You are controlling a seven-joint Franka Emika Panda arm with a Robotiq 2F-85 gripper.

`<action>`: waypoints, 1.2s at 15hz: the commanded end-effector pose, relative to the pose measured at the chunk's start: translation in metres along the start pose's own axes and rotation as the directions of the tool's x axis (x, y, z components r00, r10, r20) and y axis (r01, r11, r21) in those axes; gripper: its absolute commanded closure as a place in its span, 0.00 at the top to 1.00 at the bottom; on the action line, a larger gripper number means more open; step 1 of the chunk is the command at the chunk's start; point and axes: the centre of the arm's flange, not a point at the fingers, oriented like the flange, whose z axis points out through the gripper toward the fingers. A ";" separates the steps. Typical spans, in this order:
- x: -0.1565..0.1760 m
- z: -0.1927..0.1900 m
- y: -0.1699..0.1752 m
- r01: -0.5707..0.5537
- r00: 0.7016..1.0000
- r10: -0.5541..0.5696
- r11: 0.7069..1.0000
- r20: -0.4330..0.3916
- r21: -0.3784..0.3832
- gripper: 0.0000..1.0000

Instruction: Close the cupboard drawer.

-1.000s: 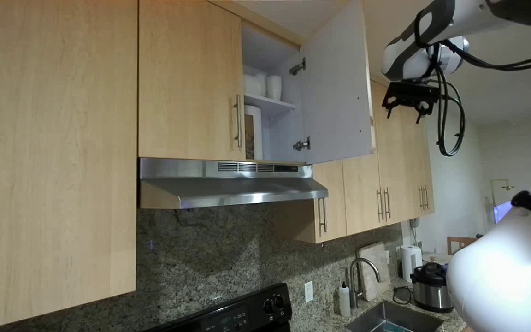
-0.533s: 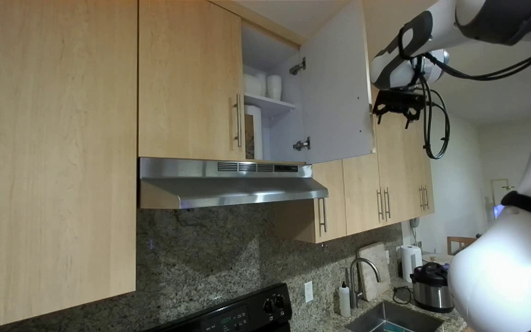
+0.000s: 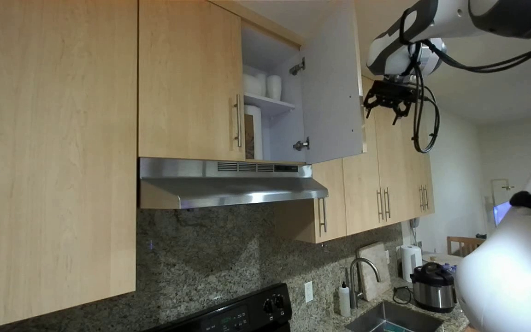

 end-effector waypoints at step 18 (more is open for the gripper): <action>-0.096 -0.060 -0.146 0.492 0.841 -0.530 0.833 0.108 0.253 1.00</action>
